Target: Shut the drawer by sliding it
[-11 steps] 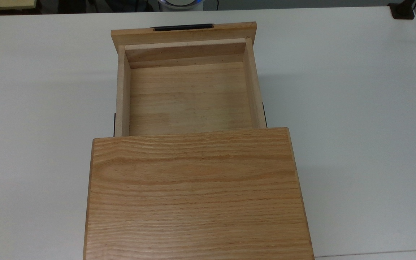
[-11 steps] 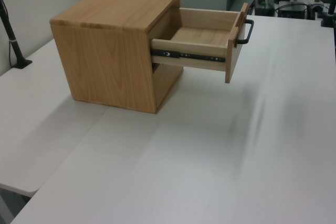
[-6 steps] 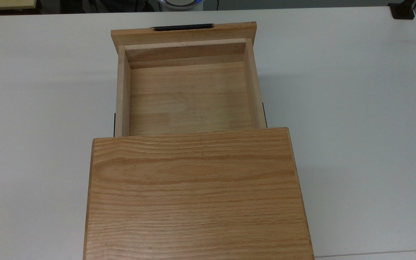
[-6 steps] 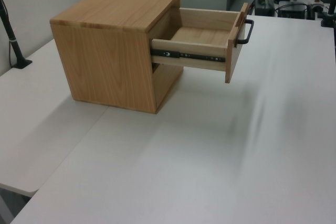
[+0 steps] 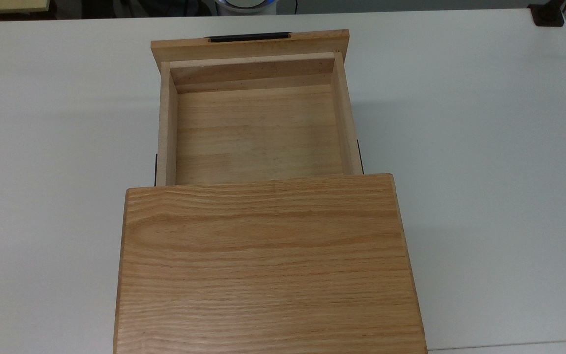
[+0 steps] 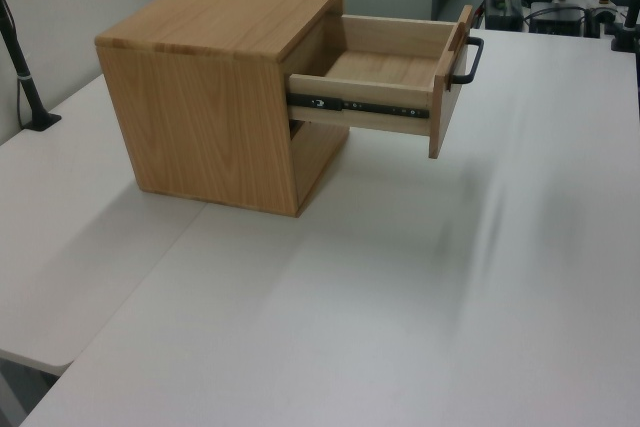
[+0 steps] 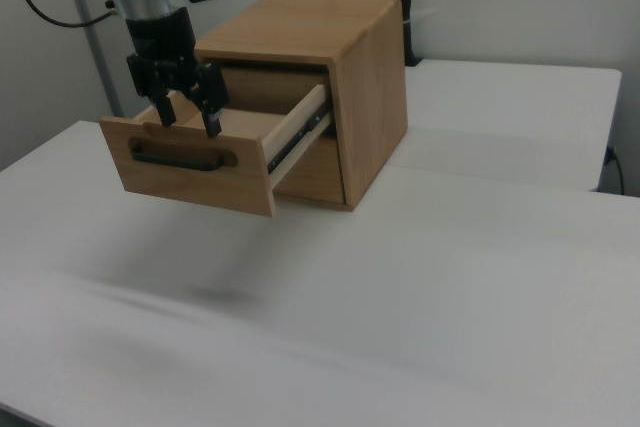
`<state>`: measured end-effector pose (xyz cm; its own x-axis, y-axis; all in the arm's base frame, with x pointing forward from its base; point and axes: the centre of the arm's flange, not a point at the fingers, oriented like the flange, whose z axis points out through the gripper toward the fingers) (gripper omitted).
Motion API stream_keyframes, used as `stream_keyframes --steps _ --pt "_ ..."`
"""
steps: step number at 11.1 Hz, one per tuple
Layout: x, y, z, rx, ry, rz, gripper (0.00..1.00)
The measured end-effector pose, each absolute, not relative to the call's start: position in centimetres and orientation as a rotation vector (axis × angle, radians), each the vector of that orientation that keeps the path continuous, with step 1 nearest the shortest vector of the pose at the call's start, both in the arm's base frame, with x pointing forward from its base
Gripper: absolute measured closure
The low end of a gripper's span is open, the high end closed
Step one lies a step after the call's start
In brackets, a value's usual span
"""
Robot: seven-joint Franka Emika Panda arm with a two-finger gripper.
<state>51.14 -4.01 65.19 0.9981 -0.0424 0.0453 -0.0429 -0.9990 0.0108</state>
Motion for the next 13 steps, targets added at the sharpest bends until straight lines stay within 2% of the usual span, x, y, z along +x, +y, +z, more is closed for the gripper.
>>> stream_keyframes --steps 1,3,6,13 --pt "51.1 -4.0 65.2 3.13 -0.067 0.068 0.19" --pt "51.0 -3.7 65.0 3.154 -0.064 0.047 0.54" --pt "50.9 -2.8 64.3 3.206 -0.042 0.002 0.99" --pt "53.6 5.0 57.9 3.184 0.294 -0.166 1.0"
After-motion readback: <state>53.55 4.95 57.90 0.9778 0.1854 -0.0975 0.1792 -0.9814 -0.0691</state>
